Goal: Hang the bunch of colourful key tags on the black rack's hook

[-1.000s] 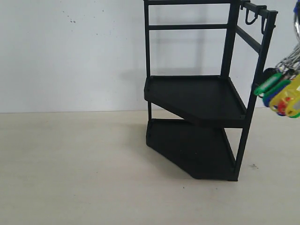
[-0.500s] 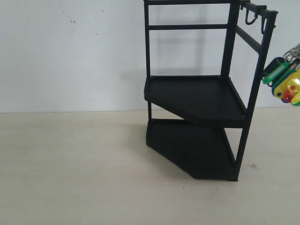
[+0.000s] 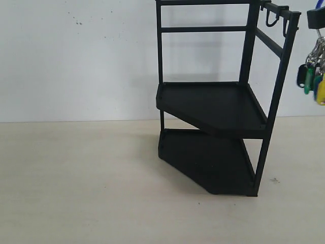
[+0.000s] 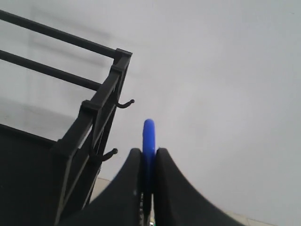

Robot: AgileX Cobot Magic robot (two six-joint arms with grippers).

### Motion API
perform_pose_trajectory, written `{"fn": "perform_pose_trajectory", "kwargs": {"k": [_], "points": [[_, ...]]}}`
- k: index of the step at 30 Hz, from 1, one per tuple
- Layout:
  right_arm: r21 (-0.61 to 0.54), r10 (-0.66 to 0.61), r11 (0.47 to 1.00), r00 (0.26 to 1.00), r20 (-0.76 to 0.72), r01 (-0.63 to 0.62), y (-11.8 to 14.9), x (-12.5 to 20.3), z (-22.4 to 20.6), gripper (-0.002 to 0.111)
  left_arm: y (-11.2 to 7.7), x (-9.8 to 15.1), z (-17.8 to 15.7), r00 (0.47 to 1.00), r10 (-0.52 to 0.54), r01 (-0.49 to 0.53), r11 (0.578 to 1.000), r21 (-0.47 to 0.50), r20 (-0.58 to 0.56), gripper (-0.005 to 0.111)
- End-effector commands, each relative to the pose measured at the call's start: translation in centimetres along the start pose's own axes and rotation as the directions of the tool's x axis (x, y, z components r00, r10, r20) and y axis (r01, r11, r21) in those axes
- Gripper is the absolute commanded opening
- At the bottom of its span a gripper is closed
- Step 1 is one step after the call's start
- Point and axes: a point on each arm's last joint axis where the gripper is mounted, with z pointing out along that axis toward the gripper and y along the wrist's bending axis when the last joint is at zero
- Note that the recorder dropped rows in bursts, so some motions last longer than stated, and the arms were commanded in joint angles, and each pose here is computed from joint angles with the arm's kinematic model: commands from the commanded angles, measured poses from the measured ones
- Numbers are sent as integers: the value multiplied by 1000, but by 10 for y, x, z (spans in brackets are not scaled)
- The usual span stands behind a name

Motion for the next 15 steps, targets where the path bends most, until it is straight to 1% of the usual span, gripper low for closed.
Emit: {"fn": "perform_pose_trajectory", "kwargs": {"k": [1, 4, 8, 15], "points": [[-45, -24, 999, 999, 40, 26, 3, -1, 9, 0, 0, 1, 0, 1000, 8, -8, 1000, -4, -1, 4], [-88, -14, 996, 998, 66, 20, 9, -1, 13, 0, 0, 1, 0, 1000, 8, -8, 1000, -4, -1, 4], [-96, -16, 995, 998, 55, 21, 11, 3, 19, 0, 0, 1, 0, 1000, 8, -8, 1000, -4, -1, 4], [-56, -2, 998, 999, 52, 5, -5, 8, 25, 0, 0, 1, 0, 1000, 8, -8, 1000, -4, -1, 4]]}}
